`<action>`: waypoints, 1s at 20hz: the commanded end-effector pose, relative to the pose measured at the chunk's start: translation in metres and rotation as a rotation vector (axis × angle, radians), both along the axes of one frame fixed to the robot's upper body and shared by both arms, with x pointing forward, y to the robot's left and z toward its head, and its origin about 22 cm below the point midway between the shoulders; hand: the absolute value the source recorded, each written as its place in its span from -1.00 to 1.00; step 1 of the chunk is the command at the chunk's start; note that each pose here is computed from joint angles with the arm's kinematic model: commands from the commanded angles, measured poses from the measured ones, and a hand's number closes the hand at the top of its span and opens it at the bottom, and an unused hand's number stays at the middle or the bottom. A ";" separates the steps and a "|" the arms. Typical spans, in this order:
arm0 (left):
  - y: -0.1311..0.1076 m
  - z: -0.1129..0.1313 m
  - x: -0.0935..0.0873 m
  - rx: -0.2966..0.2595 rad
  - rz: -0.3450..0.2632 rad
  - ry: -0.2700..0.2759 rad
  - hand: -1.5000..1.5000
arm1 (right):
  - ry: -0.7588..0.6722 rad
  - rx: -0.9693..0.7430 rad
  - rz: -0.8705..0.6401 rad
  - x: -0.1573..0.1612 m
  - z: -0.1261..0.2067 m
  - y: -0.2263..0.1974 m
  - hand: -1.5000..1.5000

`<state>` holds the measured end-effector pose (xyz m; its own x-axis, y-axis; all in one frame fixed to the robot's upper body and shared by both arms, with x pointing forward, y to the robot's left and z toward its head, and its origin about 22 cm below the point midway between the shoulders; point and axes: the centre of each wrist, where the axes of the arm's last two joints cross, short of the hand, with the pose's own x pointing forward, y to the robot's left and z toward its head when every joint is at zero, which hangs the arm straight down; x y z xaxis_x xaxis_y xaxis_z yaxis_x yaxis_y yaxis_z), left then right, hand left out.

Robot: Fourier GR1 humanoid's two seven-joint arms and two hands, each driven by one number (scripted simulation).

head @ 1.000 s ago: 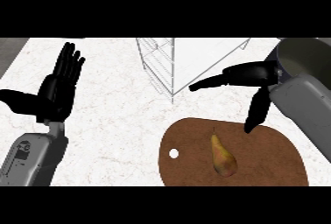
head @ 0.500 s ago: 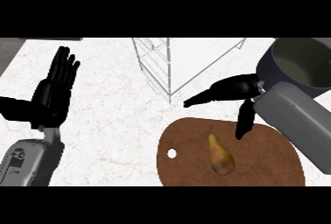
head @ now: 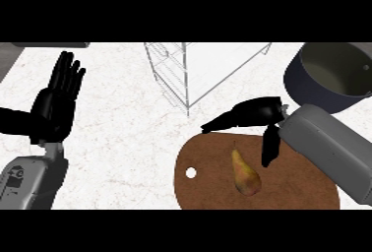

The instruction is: Pick the pear from the cutting board and place it in the pot

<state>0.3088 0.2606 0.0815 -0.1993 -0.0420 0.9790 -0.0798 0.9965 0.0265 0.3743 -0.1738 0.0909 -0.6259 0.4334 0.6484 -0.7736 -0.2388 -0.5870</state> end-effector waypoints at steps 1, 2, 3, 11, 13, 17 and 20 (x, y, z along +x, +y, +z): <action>0.014 0.005 -0.011 0.014 0.000 0.005 0.00 | 0.111 0.014 0.092 0.006 0.000 -0.004 -1.00; 0.017 -0.006 0.000 0.002 0.008 0.013 0.00 | 0.093 -0.021 0.101 -0.002 -0.006 0.000 -1.00; -0.008 0.006 -0.003 -0.008 0.002 0.021 0.00 | 0.075 -0.034 0.098 0.001 -0.006 0.019 -1.00; 0.014 0.021 0.014 -0.003 0.013 0.009 0.00 | 0.079 -0.057 0.091 -0.020 -0.052 0.009 -1.00; -0.003 0.002 0.000 -0.002 0.021 0.011 0.00 | 0.075 -0.049 0.089 -0.029 -0.062 -0.001 -1.00; 0.003 -0.002 -0.007 -0.007 0.012 0.003 0.00 | 0.099 -0.050 0.093 -0.011 -0.063 0.021 -1.00; 0.007 0.002 -0.010 0.013 -0.003 0.010 0.00 | 0.095 -0.059 0.114 -0.035 -0.085 0.024 -1.00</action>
